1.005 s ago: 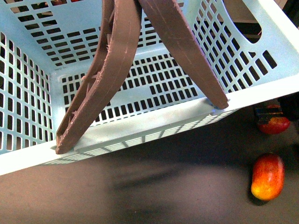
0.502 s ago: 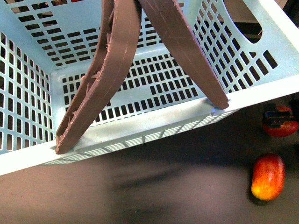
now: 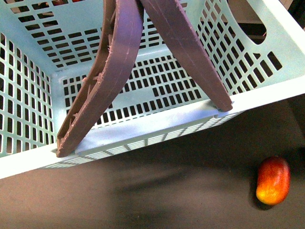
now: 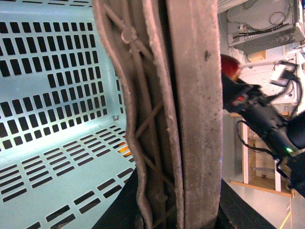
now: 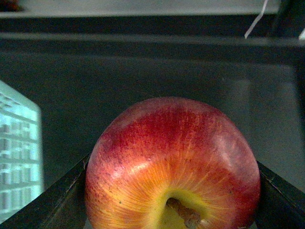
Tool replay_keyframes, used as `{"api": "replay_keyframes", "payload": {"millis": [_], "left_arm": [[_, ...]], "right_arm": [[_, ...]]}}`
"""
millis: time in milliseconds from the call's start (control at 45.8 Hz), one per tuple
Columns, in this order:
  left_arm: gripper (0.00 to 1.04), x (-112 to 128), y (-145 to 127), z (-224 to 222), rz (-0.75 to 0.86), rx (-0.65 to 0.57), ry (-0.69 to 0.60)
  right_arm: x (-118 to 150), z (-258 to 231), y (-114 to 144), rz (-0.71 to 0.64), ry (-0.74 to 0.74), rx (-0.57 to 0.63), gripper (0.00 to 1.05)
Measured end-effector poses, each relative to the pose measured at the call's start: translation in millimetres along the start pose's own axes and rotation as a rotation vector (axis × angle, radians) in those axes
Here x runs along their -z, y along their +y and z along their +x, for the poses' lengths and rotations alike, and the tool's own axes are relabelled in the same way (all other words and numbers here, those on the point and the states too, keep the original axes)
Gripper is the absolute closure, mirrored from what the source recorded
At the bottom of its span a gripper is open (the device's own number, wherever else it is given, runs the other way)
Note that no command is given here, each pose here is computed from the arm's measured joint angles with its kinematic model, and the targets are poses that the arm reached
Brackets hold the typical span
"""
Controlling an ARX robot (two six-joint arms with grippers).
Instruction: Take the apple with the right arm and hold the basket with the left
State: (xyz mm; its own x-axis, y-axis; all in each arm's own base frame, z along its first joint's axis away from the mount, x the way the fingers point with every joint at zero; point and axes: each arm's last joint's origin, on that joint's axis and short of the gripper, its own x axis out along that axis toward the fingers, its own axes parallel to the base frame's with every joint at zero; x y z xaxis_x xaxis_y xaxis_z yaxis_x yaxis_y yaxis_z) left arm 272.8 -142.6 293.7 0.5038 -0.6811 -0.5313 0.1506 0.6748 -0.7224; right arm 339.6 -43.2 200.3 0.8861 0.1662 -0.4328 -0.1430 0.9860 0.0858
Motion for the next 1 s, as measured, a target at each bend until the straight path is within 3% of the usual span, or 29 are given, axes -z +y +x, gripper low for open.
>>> {"api": "replay_keyframes", "payload": {"millis": [131,218,328,655,1005], "left_arm": [[0.86,0.1,-0.1,0.0,0.000,0.000,0.000],[0.86,0.0,0.0,0.0,0.000,-0.001,-0.001],[0.86,0.1,-0.1,0.0,0.001,0.000,0.000],[0.86,0.0,0.0,0.0,0.000,-0.001,-0.001],[0.86,0.0,0.0,0.0,0.000,-0.001,-0.001]], "right_arm": [[-40.9,-47.6,34.2,0.014,-0.155,-0.060,0.25],[-49.1,-58.9,46.8,0.014,-0.187,-0.083,0.25],[-58.5,-72.7,85.3,0.003,-0.227,-0.179,0.25],[-41.3,-67.0,151.9,0.013,-0.157,-0.315,0.25],[-15.4,-46.6,186.3,0.017,-0.031,-0.340,0.25]]}}
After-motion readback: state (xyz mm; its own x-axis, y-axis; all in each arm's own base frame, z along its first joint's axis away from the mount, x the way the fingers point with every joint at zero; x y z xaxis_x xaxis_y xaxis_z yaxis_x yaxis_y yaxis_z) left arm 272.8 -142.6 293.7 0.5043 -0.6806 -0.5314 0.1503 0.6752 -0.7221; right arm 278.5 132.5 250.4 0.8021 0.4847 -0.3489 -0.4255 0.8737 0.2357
